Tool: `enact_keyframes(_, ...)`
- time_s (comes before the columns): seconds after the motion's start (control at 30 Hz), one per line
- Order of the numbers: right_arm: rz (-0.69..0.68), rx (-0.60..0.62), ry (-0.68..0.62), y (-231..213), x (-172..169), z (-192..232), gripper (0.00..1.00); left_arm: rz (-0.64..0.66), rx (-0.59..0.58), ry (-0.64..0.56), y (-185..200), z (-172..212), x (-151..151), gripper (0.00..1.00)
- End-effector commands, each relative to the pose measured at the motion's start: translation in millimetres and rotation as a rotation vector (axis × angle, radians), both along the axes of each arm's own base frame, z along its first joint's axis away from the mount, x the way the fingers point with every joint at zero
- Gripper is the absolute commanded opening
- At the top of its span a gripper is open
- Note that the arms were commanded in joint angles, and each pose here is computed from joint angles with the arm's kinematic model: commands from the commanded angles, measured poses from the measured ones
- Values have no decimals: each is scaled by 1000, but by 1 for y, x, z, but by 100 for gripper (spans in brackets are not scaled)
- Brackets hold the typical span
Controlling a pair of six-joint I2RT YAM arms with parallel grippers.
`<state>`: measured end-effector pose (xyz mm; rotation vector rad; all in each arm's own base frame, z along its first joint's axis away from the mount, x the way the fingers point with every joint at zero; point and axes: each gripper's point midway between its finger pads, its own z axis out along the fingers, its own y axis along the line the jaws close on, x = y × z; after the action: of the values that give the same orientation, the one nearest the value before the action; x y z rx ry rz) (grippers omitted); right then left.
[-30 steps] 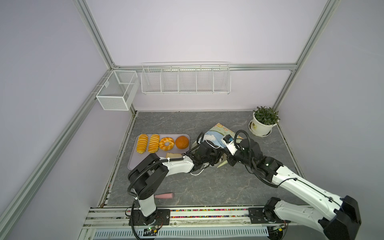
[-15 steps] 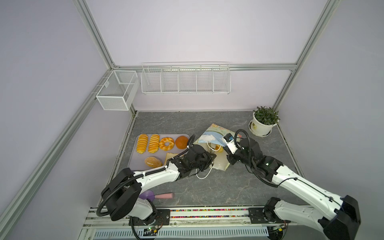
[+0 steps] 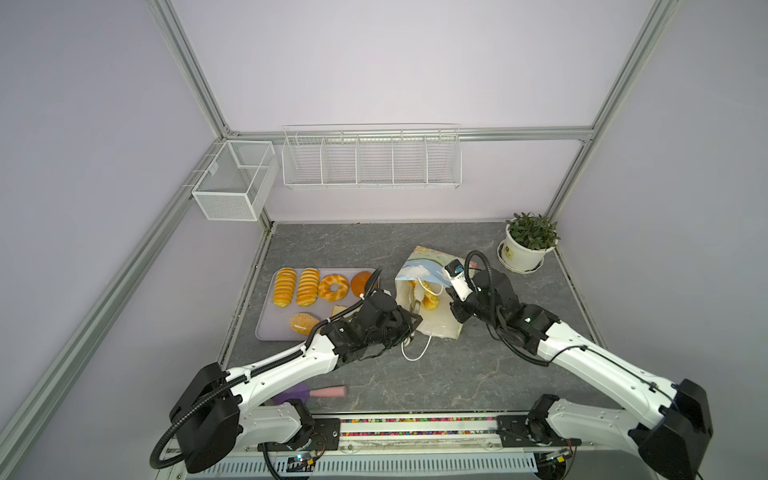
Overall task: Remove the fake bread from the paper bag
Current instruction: 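Lift the clamped yellow bread out of the bag toward the tray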
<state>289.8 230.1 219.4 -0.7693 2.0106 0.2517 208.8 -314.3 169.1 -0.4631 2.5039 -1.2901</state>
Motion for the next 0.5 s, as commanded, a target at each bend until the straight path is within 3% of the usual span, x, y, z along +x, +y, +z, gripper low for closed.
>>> enact_keyframes(0.0,-58,2,14,-2,7,3,7,-58,24,-75,8,24,-6,0)
enact_keyframes(0.47,-118,-11,58,8,28,-1,7,-146,41,-176,56,70,-48,0)
